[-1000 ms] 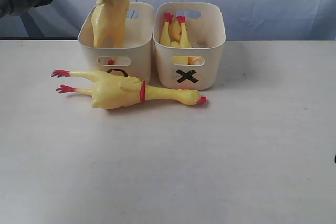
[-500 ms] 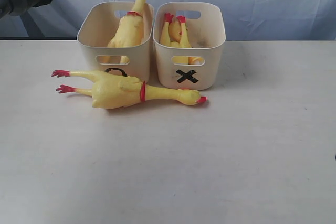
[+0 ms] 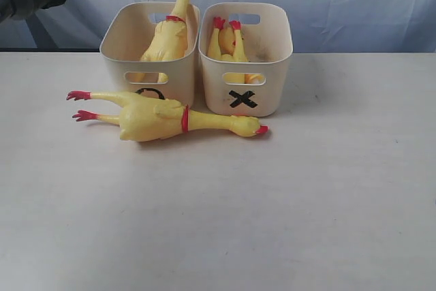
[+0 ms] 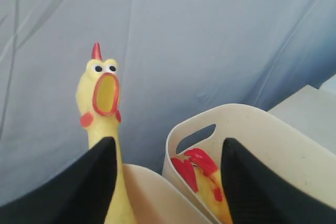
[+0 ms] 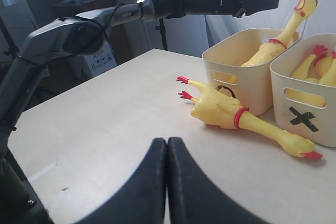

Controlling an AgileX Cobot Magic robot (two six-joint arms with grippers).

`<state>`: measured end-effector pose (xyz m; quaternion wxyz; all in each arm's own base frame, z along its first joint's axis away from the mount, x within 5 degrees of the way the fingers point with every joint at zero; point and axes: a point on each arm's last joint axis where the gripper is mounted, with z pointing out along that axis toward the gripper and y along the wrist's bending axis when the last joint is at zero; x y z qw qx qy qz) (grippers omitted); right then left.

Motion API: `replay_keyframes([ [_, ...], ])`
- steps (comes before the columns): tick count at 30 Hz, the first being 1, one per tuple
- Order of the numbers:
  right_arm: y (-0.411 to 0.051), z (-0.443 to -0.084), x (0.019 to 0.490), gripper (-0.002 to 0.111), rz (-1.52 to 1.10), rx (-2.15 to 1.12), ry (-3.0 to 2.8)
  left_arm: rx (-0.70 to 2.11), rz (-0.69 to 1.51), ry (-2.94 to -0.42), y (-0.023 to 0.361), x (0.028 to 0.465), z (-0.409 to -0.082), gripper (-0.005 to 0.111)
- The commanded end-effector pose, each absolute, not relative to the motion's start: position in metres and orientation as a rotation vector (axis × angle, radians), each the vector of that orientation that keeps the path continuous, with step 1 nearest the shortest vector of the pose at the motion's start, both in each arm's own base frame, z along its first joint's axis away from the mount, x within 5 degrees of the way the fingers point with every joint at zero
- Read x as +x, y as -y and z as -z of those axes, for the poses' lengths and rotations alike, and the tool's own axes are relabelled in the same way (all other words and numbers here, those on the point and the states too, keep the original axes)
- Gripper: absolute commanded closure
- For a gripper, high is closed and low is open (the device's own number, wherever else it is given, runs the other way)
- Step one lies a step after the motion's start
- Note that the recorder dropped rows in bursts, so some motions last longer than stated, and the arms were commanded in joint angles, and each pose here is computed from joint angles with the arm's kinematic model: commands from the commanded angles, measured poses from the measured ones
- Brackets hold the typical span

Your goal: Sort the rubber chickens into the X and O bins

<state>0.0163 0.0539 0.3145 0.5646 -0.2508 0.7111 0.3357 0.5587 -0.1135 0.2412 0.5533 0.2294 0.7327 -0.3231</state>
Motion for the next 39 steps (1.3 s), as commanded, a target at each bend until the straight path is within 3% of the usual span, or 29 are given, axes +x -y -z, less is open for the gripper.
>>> replay_keyframes([
  [1,-0.054,-0.313,0.017,0.109,-0.788,-0.583,-1.675,0.644,0.753,-1.716,0.104,0.549,-0.265,0.056],
  [6,-0.054,-0.313,0.016,0.109,-0.788,-0.585,-1.676,0.787,0.713,-1.717,0.101,0.537,-0.283,0.065],
  [13,-0.054,-0.313,0.016,0.109,-0.787,-0.587,-1.677,1.006,0.7,-1.808,0.1,0.518,-0.287,0.107],
  [26,-0.055,-0.311,0.015,0.109,-0.799,-0.609,-1.696,1.15,0.583,-2.044,0.088,0.495,-0.294,0.107],
  [39,-0.055,-0.311,0.015,0.109,-0.787,-0.611,-1.696,1.155,0.542,-2.126,0.079,0.468,-0.307,0.107],
])
